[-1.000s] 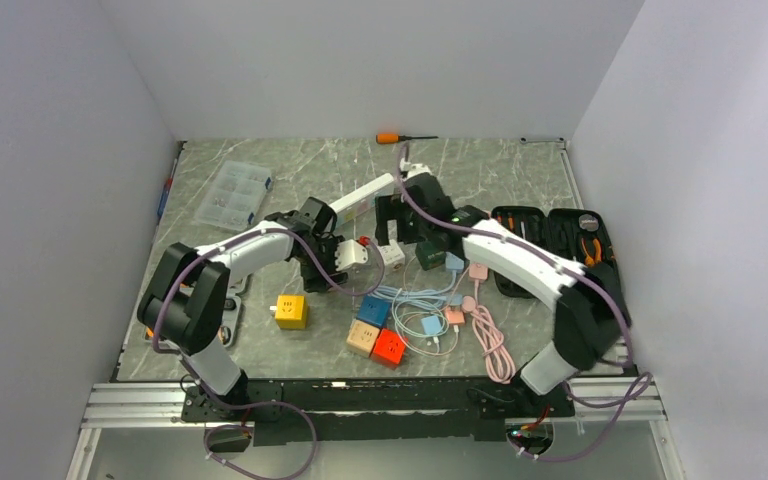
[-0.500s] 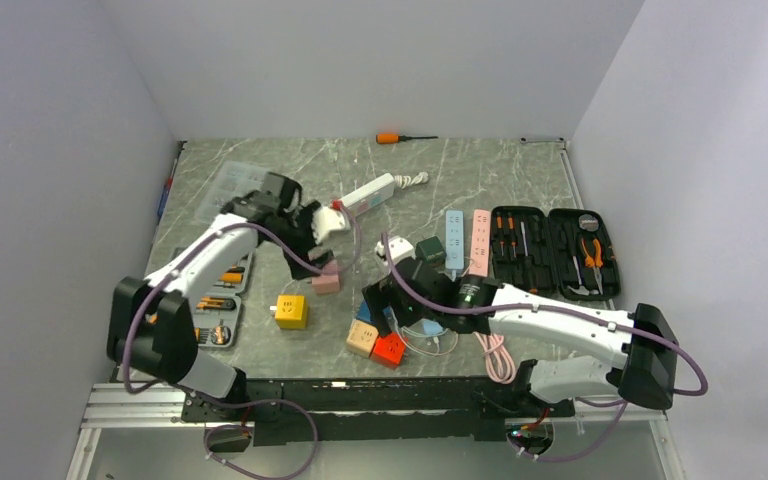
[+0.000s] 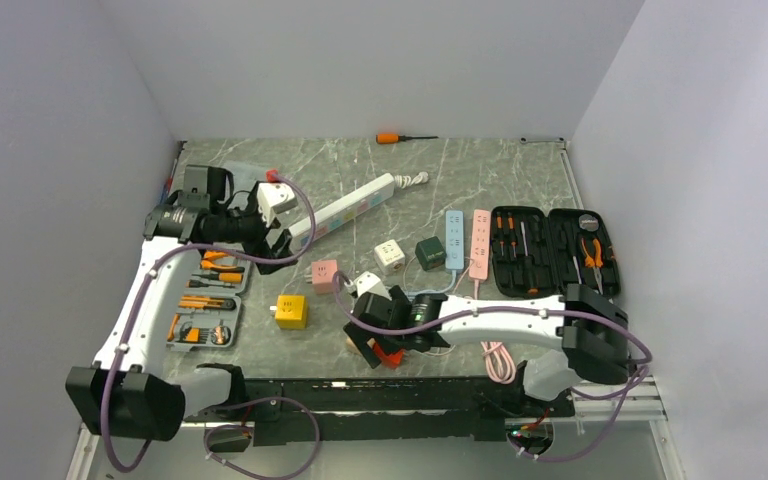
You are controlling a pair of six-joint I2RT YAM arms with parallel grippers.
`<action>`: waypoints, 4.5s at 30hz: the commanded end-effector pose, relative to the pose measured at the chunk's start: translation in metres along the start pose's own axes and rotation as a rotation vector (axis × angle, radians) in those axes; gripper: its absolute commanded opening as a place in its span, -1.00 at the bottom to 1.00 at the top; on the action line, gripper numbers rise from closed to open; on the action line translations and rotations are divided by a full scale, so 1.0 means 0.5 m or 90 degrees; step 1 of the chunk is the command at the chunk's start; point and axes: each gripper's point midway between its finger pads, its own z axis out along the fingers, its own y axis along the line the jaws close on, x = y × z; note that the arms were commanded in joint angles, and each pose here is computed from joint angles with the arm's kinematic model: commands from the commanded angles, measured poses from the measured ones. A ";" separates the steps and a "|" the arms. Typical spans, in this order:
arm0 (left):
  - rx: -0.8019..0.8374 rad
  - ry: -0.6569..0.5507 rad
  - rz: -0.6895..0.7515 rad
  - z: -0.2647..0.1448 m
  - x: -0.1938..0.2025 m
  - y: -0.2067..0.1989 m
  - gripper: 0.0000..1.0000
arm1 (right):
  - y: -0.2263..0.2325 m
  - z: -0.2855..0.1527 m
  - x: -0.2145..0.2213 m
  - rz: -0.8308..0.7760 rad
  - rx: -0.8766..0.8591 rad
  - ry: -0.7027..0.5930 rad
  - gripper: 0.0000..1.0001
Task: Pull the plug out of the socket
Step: Pick up the socket from the corner of the board.
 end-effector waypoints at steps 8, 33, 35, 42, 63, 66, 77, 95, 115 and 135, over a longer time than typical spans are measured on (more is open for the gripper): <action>-0.018 -0.055 -0.006 -0.034 -0.013 -0.031 0.99 | 0.011 0.035 -0.065 -0.031 0.052 -0.016 0.83; -0.032 -0.058 -0.021 -0.048 0.036 -0.034 0.99 | -0.003 -0.027 -0.055 -0.038 -0.001 -0.046 1.00; -0.034 -0.056 -0.017 -0.051 0.038 -0.036 0.99 | -0.027 -0.062 -0.072 -0.024 0.022 -0.074 1.00; -0.039 -0.056 -0.014 -0.061 0.031 -0.039 0.99 | -0.177 -0.170 -0.129 0.106 0.123 -0.154 0.99; -0.060 -0.028 -0.021 -0.074 0.037 -0.031 0.99 | 0.121 -0.141 -0.087 -0.009 -0.190 -0.123 0.41; -0.061 -0.025 -0.023 -0.075 0.039 -0.032 0.99 | 0.110 -0.098 -0.075 -0.014 -0.171 -0.109 0.64; -0.073 -0.025 -0.025 -0.079 0.034 -0.024 0.99 | 0.058 -0.033 -0.058 -0.018 -0.127 -0.091 0.81; -0.092 -0.030 -0.019 -0.088 0.024 -0.017 0.99 | 0.050 0.014 -0.006 -0.024 -0.116 -0.047 0.76; -0.095 -0.029 -0.013 -0.093 0.020 -0.018 0.99 | 0.052 0.027 -0.016 -0.057 -0.083 -0.051 0.01; -0.116 -0.079 0.270 -0.167 -0.022 -0.107 0.99 | 0.052 -0.186 -0.235 -0.050 -0.270 -0.167 -1.00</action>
